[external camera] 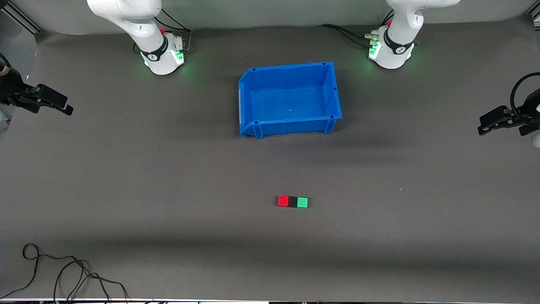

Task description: Attach green and red cubes to black cube

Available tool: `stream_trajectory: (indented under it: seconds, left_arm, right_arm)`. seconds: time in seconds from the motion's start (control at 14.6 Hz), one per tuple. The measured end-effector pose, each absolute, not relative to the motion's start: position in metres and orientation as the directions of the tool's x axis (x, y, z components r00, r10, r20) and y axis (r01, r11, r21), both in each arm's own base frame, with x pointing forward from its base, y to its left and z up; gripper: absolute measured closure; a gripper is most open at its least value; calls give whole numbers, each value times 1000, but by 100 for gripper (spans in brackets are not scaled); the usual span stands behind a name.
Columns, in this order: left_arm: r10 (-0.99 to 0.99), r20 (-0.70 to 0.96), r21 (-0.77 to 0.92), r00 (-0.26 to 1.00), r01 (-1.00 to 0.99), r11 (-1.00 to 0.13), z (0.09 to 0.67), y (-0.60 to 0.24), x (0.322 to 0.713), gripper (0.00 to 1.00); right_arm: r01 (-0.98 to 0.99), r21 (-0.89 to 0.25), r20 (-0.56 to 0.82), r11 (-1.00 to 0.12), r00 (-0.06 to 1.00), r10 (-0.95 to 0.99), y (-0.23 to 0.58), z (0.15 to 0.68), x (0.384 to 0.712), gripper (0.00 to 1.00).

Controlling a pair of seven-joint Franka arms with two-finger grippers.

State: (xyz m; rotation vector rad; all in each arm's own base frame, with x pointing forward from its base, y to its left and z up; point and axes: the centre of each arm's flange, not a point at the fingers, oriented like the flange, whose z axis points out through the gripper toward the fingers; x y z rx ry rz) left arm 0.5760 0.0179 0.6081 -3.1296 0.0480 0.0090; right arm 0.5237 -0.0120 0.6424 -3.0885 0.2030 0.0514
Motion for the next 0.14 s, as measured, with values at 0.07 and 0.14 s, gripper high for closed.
stream_trajectory:
  seconds: [0.07, 0.14]
  left_arm:
    - [-31, -6, -11, 1000, -31, -999, 608, 18, 576, 0]
    - [-31, -5, -11, 1000, -31, -999, 608, 18, 576, 0]
  right_arm:
    - [-130, -44, -36, -991, 991, -128, -12, 642, 524, 0]
    - [-129, -44, -36, -991, 991, -127, -12, 642, 524, 0]
